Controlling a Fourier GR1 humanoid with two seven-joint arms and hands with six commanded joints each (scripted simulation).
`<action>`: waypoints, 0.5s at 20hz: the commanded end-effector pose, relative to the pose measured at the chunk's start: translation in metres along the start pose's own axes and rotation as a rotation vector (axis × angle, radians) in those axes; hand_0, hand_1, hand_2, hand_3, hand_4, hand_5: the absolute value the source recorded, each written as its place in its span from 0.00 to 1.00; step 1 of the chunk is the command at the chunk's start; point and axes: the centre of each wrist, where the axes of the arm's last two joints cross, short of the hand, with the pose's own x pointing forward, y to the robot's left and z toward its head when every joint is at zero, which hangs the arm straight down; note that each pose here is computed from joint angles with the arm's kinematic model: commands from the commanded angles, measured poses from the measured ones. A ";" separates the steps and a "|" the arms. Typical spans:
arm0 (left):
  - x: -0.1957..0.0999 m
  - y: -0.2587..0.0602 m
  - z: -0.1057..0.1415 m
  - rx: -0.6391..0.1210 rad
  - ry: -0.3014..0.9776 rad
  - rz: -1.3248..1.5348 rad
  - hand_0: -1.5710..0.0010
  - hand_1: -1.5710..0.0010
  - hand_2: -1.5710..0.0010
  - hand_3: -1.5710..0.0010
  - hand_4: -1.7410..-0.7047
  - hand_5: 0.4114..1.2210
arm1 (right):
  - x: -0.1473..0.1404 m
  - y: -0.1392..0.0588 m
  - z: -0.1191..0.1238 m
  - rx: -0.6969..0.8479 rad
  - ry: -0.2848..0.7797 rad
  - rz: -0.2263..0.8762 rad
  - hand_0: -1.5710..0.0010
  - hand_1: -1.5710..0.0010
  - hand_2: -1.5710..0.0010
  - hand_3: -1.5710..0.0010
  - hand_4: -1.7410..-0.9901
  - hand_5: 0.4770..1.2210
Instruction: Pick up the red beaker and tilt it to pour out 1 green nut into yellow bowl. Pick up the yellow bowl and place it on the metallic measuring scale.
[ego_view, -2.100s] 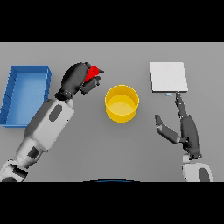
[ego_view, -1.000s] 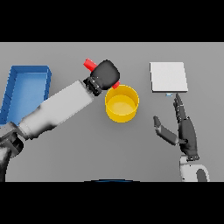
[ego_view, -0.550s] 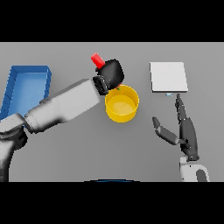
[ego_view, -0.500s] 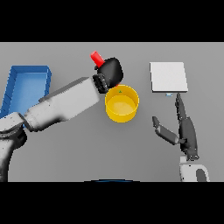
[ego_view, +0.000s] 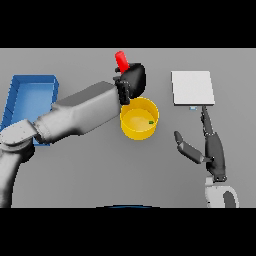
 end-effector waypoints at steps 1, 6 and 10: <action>-0.004 -0.001 0.001 -0.005 0.000 -0.006 0.00 0.00 0.00 0.00 0.01 1.00 | -0.003 -0.001 0.002 0.003 -0.005 0.001 1.00 1.00 1.00 1.00 0.71 0.16; -0.074 0.014 0.021 0.036 0.133 0.027 0.00 0.00 0.11 0.04 0.06 1.00 | 0.001 0.004 -0.002 -0.003 -0.024 0.007 1.00 1.00 1.00 1.00 0.72 0.15; -0.143 0.016 0.048 0.081 0.274 0.146 0.00 0.00 0.04 0.22 0.03 1.00 | -0.002 0.004 0.001 0.003 -0.028 -0.034 1.00 1.00 1.00 1.00 0.75 0.16</action>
